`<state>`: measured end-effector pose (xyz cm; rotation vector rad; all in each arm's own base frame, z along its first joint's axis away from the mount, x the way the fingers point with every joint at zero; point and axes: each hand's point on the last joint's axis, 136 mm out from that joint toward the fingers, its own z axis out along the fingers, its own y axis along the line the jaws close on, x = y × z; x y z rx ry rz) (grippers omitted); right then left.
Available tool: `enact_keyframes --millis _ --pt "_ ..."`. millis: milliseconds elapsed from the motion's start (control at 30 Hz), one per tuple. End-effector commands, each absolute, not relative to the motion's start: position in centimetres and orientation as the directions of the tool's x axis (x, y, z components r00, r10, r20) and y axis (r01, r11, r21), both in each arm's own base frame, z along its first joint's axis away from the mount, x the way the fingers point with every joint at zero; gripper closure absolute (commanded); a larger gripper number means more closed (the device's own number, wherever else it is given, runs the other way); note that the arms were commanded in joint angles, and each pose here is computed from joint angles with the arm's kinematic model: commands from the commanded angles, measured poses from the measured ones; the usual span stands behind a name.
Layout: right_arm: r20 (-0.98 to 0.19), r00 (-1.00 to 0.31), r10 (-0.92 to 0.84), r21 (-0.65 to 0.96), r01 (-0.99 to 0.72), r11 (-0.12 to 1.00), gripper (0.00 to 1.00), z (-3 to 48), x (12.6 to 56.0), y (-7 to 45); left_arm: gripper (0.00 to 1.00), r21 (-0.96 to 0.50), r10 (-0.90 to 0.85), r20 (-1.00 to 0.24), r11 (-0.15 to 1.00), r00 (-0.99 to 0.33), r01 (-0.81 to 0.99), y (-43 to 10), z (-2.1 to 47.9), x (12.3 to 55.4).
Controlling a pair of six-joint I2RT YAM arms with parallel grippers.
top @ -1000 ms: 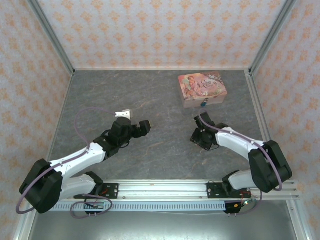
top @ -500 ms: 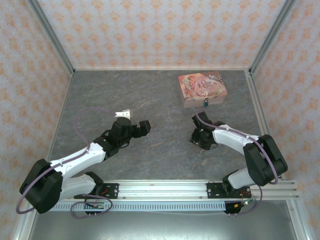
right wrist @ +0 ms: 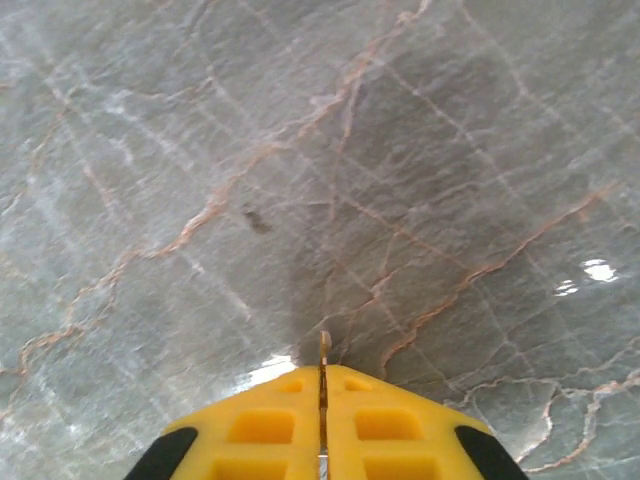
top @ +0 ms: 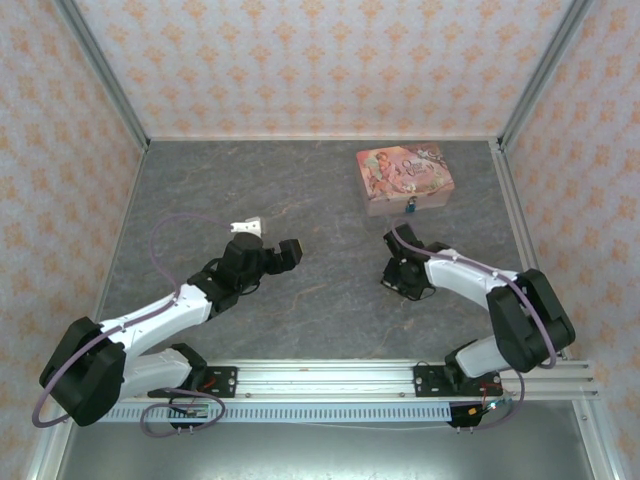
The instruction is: Unlock the padlock with the key
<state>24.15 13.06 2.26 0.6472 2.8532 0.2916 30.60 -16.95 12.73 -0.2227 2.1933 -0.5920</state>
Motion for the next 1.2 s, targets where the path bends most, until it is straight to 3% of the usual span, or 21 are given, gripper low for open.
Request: enact_keyframes --millis 0,267,467,600,767,967,1167 --pt "-0.180 -0.885 0.429 0.245 0.382 0.891 0.95 3.0 24.2 13.0 0.00 -0.479 -0.358 -0.699 0.877 -0.619 0.035 -16.9 13.6 30.9" --pt "-0.289 -0.900 0.328 0.305 0.238 0.922 1.00 5.8 25.6 13.8 0.00 -0.542 -0.412 -0.674 0.840 -0.613 0.031 -17.3 15.2 30.7" --pt "-0.560 -0.823 0.093 0.261 -0.069 0.963 1.00 11.9 27.6 15.3 0.00 -0.616 -0.457 -0.612 0.787 -0.645 0.026 -18.3 18.4 30.3" --pt "-0.759 -0.642 -0.104 0.110 -0.285 0.952 1.00 17.1 28.2 17.3 0.00 -0.675 -0.491 -0.568 0.737 -0.661 0.033 -19.2 20.8 30.0" --pt "-0.891 -0.354 -0.286 -0.079 -0.498 0.864 1.00 21.9 27.8 20.6 0.04 -0.755 -0.540 -0.504 0.655 -0.674 0.040 -20.4 23.7 29.9" --pt "-0.900 0.021 -0.436 -0.336 -0.671 0.661 1.00 24.4 25.9 24.3 0.16 -0.828 -0.566 -0.414 0.560 -0.713 0.036 -22.3 25.7 29.6" --pt "-0.846 0.089 -0.525 -0.436 -0.682 0.587 1.00 24.0 26.2 25.0 0.30 -0.850 -0.543 -0.392 0.523 -0.743 0.066 -24.9 27.1 29.2"
